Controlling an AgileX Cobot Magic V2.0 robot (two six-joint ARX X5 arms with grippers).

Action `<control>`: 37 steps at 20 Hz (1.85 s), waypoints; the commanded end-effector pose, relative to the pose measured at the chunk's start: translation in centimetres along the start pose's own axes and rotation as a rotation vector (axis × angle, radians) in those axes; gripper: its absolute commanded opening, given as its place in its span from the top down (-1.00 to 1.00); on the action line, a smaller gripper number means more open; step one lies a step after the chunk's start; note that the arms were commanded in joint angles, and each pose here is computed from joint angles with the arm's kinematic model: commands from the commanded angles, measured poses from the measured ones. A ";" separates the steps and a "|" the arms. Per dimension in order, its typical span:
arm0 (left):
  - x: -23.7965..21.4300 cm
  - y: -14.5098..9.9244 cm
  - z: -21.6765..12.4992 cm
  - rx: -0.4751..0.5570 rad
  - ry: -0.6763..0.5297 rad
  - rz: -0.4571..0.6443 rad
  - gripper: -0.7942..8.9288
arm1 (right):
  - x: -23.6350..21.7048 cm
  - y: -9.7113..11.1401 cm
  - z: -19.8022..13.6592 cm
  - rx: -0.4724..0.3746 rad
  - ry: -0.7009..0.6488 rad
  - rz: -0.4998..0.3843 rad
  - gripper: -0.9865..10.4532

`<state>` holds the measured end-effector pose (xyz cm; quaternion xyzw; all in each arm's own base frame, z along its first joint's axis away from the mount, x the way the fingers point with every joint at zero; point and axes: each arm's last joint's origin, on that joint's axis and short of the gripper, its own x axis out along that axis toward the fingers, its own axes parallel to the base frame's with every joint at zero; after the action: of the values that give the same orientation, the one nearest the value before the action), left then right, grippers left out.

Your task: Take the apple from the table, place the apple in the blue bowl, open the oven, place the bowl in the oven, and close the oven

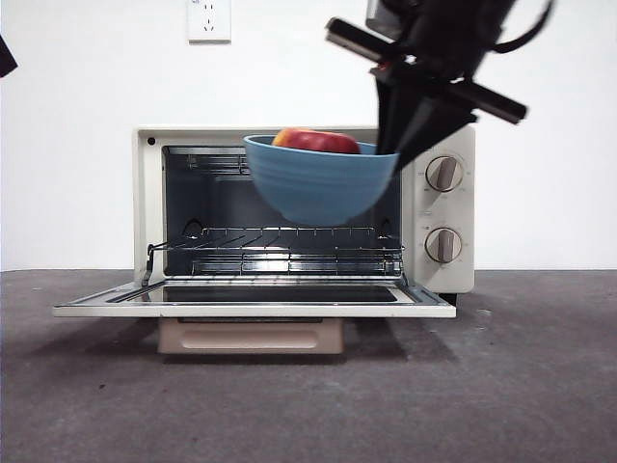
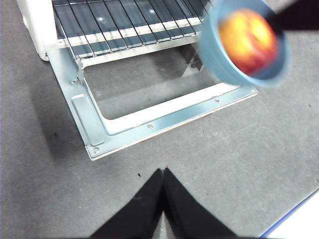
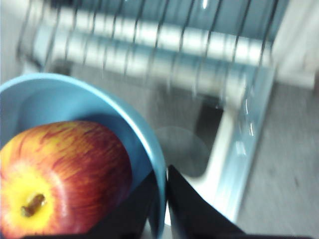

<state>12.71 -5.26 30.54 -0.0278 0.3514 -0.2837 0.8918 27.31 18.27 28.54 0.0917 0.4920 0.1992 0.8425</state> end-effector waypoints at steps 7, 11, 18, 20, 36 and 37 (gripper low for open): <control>0.1 -0.3 0.2 0.030 -0.003 -0.018 0.82 | 3.9 1.5 4.2 0.193 -0.063 -0.020 0.82; 0.1 -0.5 0.2 0.036 0.000 -0.026 0.82 | 4.8 1.2 4.6 0.271 -0.108 -0.043 0.82; 0.1 -0.5 0.1 0.035 0.002 -0.026 0.82 | 4.9 0.9 4.9 0.317 -0.180 -0.112 0.82; 0.1 -0.6 0.1 0.038 0.004 -0.030 0.82 | 5.2 0.7 5.0 0.326 -0.189 -0.131 0.82; 0.2 -0.7 0.1 0.046 0.009 -0.039 0.82 | 5.9 0.5 5.0 0.293 -0.200 -0.151 0.59; 0.2 -0.7 0.1 0.046 0.009 -0.039 0.82 | 5.8 0.6 5.0 0.288 -0.200 -0.149 0.59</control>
<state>12.43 -5.86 30.53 -0.0183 0.3527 -0.3053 0.8843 33.67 20.86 26.45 0.1987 0.4419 0.0446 0.8736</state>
